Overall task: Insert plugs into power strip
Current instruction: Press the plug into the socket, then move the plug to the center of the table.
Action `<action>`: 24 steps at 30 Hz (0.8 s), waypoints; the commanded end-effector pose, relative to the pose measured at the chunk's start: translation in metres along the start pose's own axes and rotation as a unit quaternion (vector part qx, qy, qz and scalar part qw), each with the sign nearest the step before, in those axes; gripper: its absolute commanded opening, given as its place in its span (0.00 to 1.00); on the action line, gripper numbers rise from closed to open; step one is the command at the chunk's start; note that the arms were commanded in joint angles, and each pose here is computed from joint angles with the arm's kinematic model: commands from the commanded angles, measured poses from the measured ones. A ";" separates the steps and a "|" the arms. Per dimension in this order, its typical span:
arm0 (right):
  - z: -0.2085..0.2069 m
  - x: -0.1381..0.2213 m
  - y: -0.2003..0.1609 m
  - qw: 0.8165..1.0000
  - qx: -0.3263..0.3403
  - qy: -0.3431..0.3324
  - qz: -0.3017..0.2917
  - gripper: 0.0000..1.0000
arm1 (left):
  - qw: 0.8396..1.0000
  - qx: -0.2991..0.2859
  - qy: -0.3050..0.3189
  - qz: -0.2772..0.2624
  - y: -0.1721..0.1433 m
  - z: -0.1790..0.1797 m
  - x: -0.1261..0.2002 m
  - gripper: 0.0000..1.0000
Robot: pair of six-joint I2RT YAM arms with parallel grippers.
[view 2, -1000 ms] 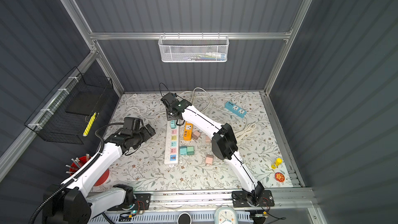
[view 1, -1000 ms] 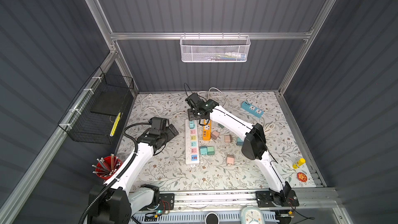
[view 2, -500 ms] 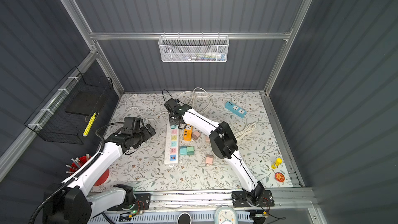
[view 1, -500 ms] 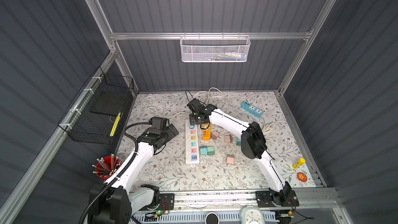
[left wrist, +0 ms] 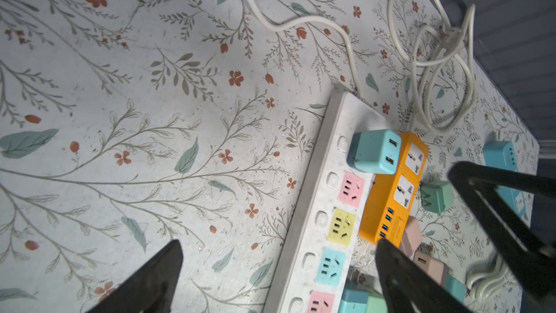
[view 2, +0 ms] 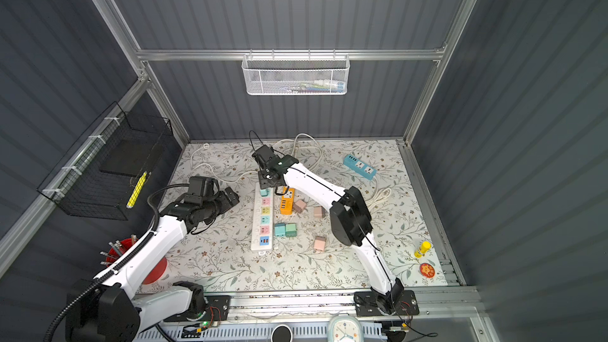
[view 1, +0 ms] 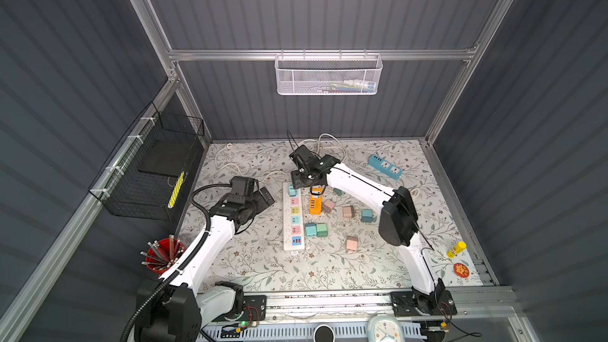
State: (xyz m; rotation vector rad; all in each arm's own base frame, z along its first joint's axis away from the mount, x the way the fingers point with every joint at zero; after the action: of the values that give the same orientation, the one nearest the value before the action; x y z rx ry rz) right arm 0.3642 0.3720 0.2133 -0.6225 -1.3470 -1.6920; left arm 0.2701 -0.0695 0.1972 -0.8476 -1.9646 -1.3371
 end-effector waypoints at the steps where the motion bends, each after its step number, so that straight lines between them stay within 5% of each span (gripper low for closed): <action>1: -0.008 0.043 -0.002 0.999 0.004 0.027 -0.030 0.65 | 0.998 -0.054 -0.039 0.001 0.008 -0.014 0.002 1.00; 10: -0.079 0.066 -0.073 1.000 -0.002 -0.016 0.015 0.67 | 0.983 -0.175 -0.052 0.024 -0.018 -0.069 0.000 0.96; 24: -0.080 0.035 -0.134 0.996 -0.003 0.006 0.088 0.76 | 0.986 -0.149 -0.055 0.042 -0.026 -0.080 -0.013 0.88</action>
State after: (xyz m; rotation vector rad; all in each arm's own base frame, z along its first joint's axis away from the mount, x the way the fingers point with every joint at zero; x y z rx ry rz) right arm 0.2438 0.2856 0.1596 -0.7092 -1.2825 -1.5541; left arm 0.2645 -0.1518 0.1895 -1.1633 -1.7965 -1.5990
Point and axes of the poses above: each gripper's point midway between its finger pads, its own x axis back along the fingers, its own z axis along the line the jaws close on, y = z × x, the point moved 7 cm from there along x, back along the fingers, and after that the axes turned 14 degrees about -x, right-handed, at the moved point
